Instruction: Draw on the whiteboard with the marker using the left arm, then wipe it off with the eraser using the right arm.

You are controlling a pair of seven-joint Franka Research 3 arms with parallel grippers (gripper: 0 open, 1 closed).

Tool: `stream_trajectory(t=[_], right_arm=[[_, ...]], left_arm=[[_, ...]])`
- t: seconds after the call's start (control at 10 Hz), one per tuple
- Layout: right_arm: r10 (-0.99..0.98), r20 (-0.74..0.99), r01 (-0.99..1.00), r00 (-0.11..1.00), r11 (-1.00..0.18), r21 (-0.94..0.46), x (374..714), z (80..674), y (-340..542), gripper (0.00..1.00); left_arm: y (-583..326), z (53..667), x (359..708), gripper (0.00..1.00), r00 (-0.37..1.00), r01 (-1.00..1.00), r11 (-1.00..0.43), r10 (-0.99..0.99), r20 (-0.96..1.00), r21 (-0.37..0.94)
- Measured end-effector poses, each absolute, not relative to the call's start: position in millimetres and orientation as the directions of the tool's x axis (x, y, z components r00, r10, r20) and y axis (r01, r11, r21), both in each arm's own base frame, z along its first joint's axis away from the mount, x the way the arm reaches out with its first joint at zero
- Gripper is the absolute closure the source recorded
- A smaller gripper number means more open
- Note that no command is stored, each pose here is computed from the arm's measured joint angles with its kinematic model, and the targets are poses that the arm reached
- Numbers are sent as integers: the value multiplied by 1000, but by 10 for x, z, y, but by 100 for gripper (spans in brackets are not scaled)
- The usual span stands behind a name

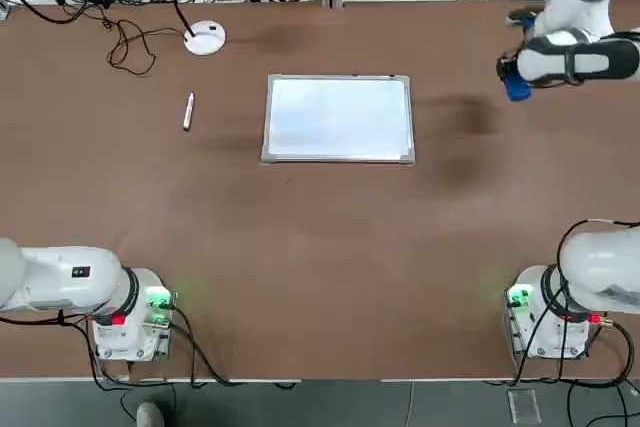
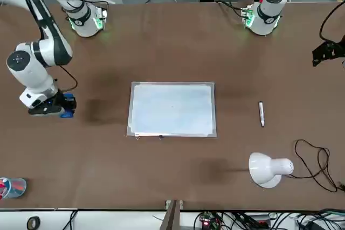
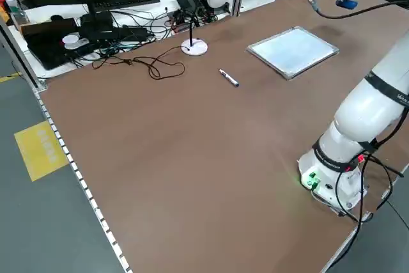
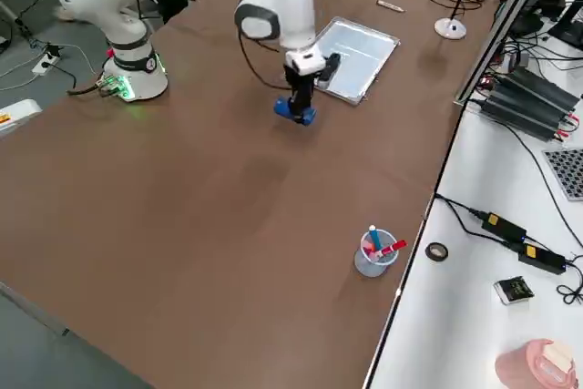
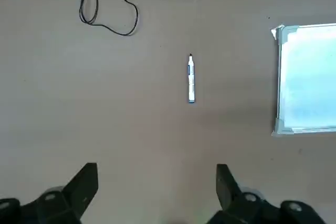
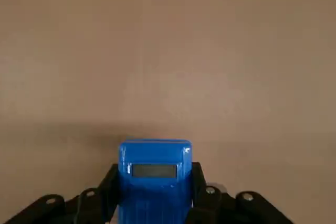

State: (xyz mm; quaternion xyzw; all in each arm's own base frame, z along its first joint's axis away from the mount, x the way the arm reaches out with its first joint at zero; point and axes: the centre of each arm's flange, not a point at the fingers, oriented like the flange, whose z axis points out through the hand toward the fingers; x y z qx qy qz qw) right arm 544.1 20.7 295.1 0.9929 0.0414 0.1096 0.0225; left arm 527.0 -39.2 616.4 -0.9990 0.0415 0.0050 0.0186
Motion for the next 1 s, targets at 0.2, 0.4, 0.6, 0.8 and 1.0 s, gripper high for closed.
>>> stream_trajectory(t=[0.2, 0.4, 0.6, 0.8, 1.0], right_arm=[[54, 240, 46, 969, -998, 38, 5385, 2822, 23, 43], [32, 247, 30, 968, -999, 13, 5366, 2628, -62, 43], [23, 244, 28, 969, -999, -18, 5356, 2368, -64, 43], [20, 237, 29, 971, -999, -34, 5338, 2160, -93, 43], [20, 236, 29, 972, -999, -35, 5322, 2045, -164, 43]], left_arm=[[-392, 6164, 5270, 0, 996, -83, -996, -83, -11, -37], [-393, 6164, 5271, 0, 996, -83, -996, -83, -11, -37], [-393, 6160, 5273, 0, 996, -83, -996, -83, -12, -37], [-393, 6150, 5278, 0, 996, -83, -996, -83, -13, -36], [-392, 6142, 5282, 0, 996, -83, -996, -83, -15, -36]])
